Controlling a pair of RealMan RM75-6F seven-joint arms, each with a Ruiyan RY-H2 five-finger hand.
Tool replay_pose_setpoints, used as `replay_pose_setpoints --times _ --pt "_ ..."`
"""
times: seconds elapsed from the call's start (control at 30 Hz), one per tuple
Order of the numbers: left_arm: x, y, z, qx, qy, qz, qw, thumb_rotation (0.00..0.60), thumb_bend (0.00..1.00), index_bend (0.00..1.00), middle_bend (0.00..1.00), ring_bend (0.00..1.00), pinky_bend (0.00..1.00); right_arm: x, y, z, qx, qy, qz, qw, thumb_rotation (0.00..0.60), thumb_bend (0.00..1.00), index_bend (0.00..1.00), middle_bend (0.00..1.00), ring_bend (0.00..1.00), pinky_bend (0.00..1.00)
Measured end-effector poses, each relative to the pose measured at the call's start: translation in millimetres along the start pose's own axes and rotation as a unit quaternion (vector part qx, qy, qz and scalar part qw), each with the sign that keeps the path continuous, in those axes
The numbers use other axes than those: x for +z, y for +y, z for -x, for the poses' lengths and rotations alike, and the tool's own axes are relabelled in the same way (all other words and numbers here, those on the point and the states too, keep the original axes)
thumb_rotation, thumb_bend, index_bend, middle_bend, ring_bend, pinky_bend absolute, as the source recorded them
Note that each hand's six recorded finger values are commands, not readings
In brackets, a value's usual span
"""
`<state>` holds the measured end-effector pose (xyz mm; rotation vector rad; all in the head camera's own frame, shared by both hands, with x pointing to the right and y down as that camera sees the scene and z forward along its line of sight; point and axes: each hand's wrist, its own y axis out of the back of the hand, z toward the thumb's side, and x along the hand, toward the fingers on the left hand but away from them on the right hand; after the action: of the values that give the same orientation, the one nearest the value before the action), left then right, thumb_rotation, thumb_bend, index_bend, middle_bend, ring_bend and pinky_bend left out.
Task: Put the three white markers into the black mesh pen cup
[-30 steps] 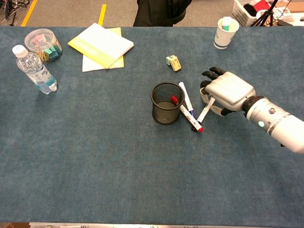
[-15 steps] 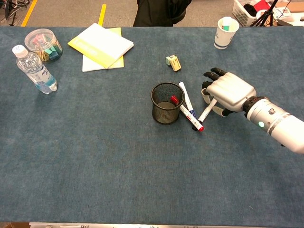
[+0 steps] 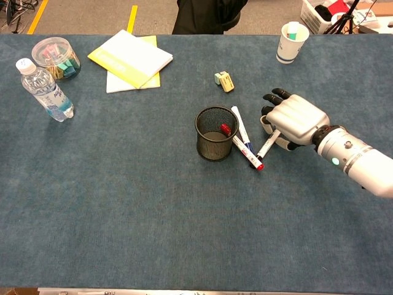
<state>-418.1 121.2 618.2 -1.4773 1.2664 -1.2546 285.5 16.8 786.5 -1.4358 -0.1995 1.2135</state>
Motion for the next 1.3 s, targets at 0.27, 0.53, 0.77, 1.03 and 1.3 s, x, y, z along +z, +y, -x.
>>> replay_pose_setpoints --times 0.27,0.53,0.77,1.03,1.3 --pt "0.2 0.1 0.1 0.0 -0.001 0.0 1.0 0.6 0.15 0.2 0.18 0.17 0.14 -4.2 4.9 -2.6 -0.011 -0.005 -0.001 0.9999 0.6 0.35 0.53 0.32 0.07 0.0" --pt "3.5 -0.1 -1.1 -0.001 -0.006 0.0 1.0 0.6 0.15 0.2 0.18 0.17 0.14 -16.4 32.7 -12.4 -0.048 0.001 -0.025 0.9985 0.6 0.35 0.54 0.33 0.08 0.0" --pt "6.6 -0.1 -1.2 -0.001 -0.01 0.001 0.9999 0.6 0.15 0.2 0.18 0.17 0.14 -24.6 77.2 -25.0 -0.088 0.018 -0.067 0.9937 0.6 0.35 0.55 0.33 0.08 0.0" --pt "9.5 0.0 -1.6 0.0 -0.015 0.001 0.9999 0.6 0.15 0.2 0.18 0.17 0.14 -33.1 146.5 -40.4 -0.14 0.03 -0.136 0.9804 0.6 0.35 0.55 0.34 0.08 0.0" --pt "7.8 -2.3 -0.2 -0.001 -0.012 0.005 0.9999 0.6 0.15 0.2 0.18 0.17 0.14 -24.0 183.7 -32.0 -0.156 0.04 -0.205 0.9655 0.6 0.35 0.55 0.34 0.08 0.0"
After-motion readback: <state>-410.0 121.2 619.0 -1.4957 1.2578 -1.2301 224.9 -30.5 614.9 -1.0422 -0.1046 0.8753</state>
